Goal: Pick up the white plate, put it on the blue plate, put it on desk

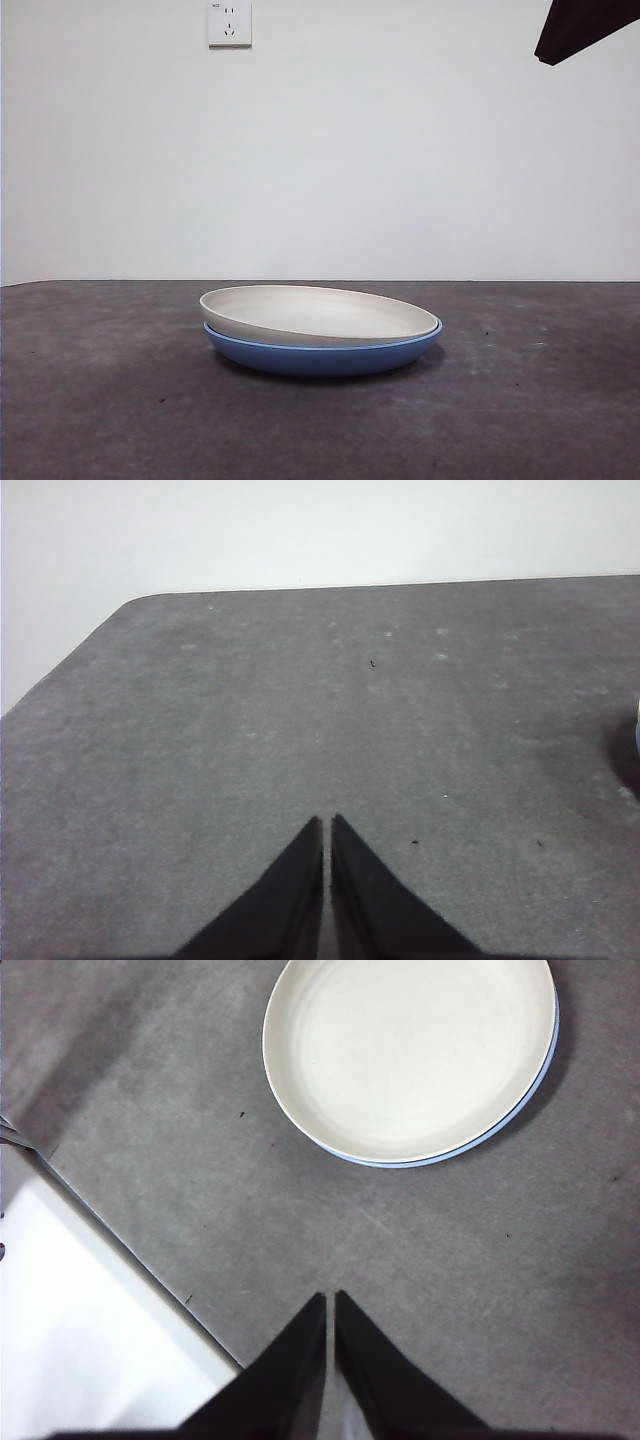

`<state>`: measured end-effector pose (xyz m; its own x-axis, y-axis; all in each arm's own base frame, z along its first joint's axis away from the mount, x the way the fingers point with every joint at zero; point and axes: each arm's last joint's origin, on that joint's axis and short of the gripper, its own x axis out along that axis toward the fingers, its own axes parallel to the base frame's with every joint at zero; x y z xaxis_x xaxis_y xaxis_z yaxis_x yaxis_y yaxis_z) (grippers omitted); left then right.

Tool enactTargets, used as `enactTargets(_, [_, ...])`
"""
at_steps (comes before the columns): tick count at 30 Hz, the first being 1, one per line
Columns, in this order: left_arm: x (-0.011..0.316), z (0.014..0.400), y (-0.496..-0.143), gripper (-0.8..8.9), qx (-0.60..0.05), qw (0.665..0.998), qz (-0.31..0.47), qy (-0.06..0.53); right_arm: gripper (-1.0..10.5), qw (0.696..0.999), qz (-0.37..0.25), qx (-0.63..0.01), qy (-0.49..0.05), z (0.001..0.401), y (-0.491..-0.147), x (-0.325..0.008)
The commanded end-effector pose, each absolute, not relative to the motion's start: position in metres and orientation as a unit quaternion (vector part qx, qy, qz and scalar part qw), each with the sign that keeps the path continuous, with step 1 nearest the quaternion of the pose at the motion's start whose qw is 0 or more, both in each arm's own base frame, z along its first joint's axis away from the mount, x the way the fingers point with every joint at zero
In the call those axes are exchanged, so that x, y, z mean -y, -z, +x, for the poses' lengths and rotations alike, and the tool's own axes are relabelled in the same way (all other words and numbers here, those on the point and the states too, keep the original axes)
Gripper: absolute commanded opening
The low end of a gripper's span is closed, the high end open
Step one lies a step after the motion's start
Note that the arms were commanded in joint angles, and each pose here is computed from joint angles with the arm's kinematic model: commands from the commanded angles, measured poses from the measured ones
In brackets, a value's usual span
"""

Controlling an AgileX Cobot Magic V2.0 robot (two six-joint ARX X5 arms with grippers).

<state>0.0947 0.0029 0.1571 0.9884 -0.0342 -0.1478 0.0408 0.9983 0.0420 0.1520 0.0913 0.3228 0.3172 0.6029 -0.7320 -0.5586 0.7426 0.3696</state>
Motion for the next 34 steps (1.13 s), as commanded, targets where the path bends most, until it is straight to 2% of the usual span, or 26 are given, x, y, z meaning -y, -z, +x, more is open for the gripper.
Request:
enactTargets(1, [-0.003,0.096,-0.150,0.14,-0.087,0.996,0.013,0.018,0.1,0.812,0.020,-0.454,-0.366,0.154,-0.327,-0.094])
enactTargets(26, [-0.003,0.096,-0.150,0.14,-0.087,0.996,0.013,0.018,0.1,0.814,0.011,-0.450,-0.367,0.154,-0.327,-0.093])
enactTargets(28, [-0.003,0.096,-0.149,0.14,-0.087,0.996,0.013,0.018,0.1,0.823,-0.006,-0.438,-0.362,0.155,-0.328,-0.093])
enactTargets(31, [-0.003,0.096,-0.150,0.14,-0.087,0.996,0.013,0.018,0.1,0.867,-0.043,-0.376,-0.323,0.163,-0.334,-0.087])
enactTargets(34, [-0.003,0.096,-0.149,0.14,-0.087,0.996,0.013,0.018,0.1,0.909,-0.041,-0.288,-0.297,0.168,-0.345,-0.074])
